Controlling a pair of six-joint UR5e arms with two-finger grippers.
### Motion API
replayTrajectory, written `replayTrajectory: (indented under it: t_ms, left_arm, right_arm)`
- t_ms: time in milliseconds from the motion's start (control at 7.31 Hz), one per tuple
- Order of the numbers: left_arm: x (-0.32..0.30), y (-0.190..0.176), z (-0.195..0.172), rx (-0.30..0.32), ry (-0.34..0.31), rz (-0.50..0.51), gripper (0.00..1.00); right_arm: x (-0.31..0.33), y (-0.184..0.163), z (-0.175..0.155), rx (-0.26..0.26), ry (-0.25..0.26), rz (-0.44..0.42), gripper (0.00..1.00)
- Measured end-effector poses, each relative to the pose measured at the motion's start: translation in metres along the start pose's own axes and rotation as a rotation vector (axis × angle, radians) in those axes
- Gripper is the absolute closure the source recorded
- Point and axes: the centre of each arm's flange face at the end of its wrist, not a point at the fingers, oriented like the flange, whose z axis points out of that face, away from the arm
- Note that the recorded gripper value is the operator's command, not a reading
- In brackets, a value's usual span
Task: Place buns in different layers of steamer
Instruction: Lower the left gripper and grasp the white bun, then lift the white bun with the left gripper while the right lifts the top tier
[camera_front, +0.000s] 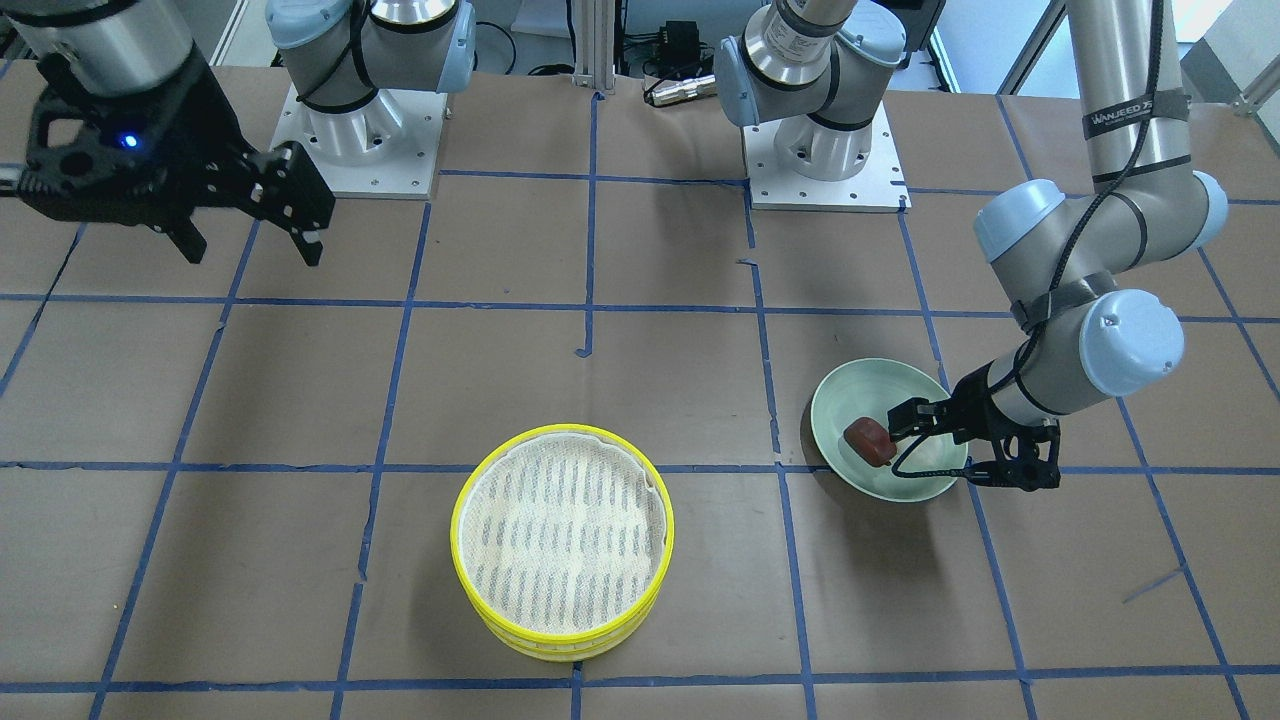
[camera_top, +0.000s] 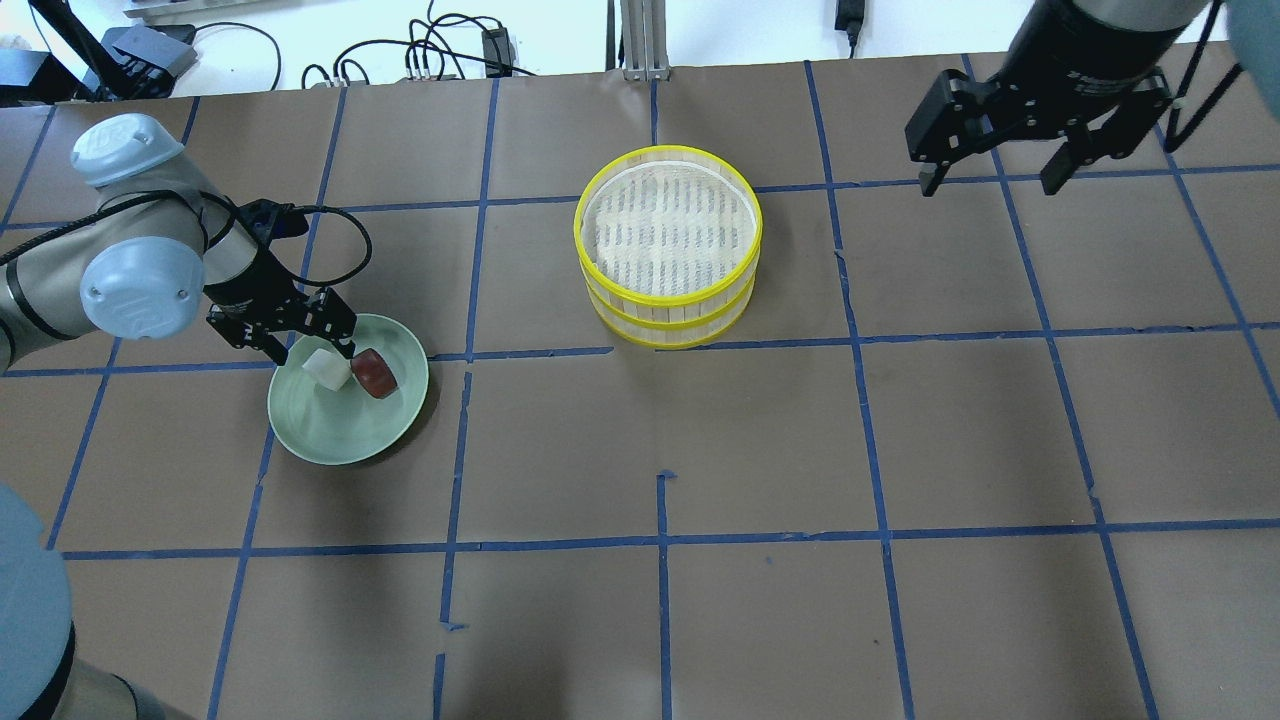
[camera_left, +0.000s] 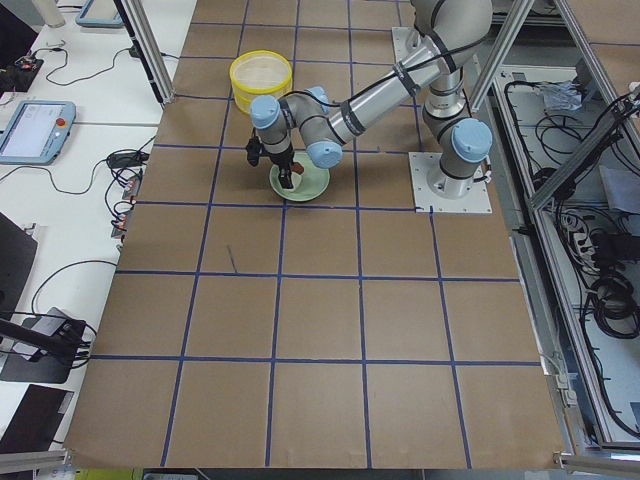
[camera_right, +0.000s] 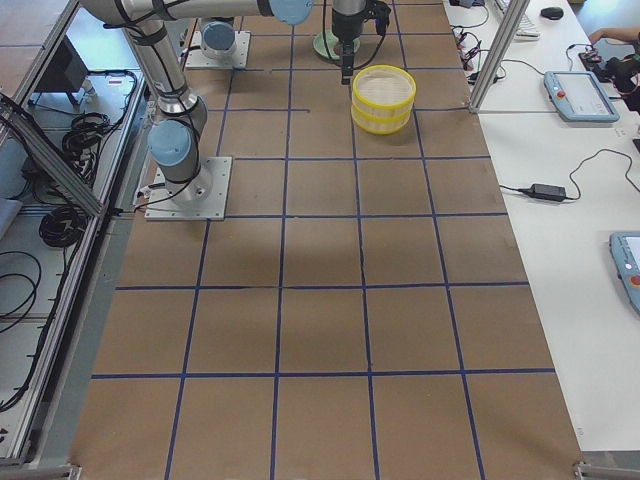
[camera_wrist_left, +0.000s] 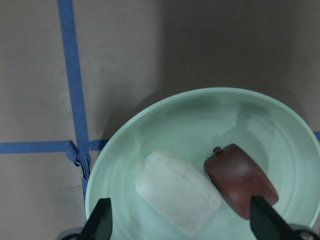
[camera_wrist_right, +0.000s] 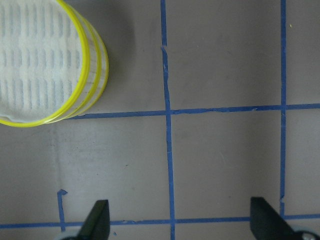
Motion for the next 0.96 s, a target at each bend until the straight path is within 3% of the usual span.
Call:
replayTrajectory:
  t_ms: [137,547,957]
  left_arm:
    - [0.0,0.001,0.002,0.002,0.0,0.001,0.99]
    - [0.001,0.001,0.003,0.011,0.001,0.002,1.0]
    - [0.005,-0.003,-0.016,0.061,-0.018,0.005,1.0]
  right_arm:
    - [-0.037,-0.018,0.028,0.018,0.014,0.025,0.0]
    - [-0.128,-0.059,0.141,0.035,0.023,0.128,0.0]
    - [-0.13,-0.074,0.186,0.03,0.059,0.1,0.04]
